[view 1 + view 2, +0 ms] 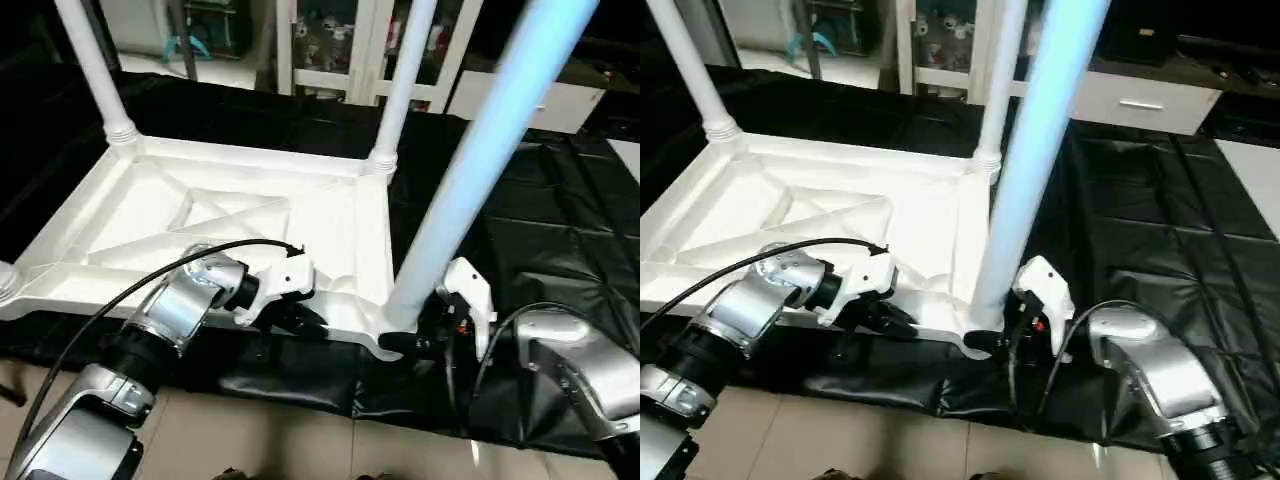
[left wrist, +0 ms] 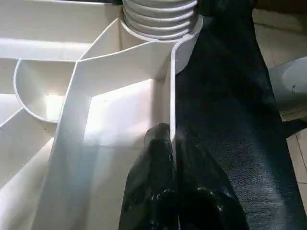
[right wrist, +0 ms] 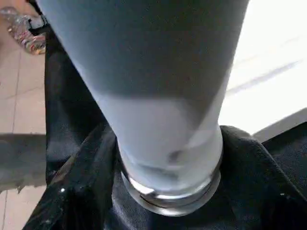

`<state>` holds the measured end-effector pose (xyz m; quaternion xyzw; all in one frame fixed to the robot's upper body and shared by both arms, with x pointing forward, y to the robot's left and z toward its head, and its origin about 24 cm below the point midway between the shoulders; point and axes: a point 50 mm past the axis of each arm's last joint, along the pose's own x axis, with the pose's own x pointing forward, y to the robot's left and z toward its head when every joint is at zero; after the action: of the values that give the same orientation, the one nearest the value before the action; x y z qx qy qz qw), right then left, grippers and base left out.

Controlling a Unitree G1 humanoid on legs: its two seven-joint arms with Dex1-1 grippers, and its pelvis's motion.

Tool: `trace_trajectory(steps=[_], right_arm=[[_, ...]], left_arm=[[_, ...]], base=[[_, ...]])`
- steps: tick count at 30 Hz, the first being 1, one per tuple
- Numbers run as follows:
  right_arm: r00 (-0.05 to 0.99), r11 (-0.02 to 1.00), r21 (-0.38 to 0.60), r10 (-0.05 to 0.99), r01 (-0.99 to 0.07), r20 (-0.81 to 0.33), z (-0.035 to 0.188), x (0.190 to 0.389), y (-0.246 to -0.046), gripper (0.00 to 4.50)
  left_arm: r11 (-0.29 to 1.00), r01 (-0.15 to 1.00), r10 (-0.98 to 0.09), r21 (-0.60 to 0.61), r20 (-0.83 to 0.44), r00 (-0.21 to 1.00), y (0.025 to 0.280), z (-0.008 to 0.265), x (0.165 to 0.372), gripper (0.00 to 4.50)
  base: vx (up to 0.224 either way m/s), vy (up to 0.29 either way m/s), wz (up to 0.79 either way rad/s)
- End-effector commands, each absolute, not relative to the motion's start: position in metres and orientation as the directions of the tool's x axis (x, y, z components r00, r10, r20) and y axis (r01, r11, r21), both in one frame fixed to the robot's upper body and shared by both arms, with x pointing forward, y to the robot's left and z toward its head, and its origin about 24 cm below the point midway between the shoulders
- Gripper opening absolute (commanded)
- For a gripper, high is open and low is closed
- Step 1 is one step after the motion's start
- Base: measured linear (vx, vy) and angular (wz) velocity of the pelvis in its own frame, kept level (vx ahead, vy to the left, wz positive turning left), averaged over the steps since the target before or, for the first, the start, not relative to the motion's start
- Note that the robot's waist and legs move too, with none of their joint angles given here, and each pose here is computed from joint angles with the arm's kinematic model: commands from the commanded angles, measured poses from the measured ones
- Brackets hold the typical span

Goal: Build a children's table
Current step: Rotate leg to tighten

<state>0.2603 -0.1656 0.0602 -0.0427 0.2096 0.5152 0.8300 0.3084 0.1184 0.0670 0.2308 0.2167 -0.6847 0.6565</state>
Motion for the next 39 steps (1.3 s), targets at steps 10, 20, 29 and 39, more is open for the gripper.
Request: trace_trajectory(steps=[10, 20, 29, 39], right_arm=[[0.844, 0.914, 0.093, 0.402, -0.396, -0.356, 0.029, 0.309, -0.15, 2.74], [0.948, 0.998, 0.058, -0.017, 0.038, -0.317, 0.019, 0.333, -0.133, 2.72], [0.971, 0.989, 0.147, 0.053, -0.019, -0.231, 0.03, 0.341, -0.113, 3.07], [0.943, 0.946, 0.117, 0.313, -0.301, -0.109, 0.06, 0.33, -0.13, 3.94]], left_arm=[[0.247, 0.969, -0.818, 0.031, -0.53, 0.225, 0.084, 0.057, 0.323, 0.0], [0.594, 0.8, -0.677, 0.082, -0.485, 0.553, 0.058, 0.056, 0.348, 0.0], [0.569, 0.818, -0.685, 0.087, -0.5, 0.53, 0.061, 0.052, 0.346, 0.0], [0.425, 0.904, -0.762, 0.046, -0.521, 0.385, 0.079, 0.049, 0.331, 0.0]], base=[[-0.017, -0.002, -0.03], [0.0, 0.0, 0.0], [0.0, 0.0, 0.0], [0.0, 0.0, 0.0]])
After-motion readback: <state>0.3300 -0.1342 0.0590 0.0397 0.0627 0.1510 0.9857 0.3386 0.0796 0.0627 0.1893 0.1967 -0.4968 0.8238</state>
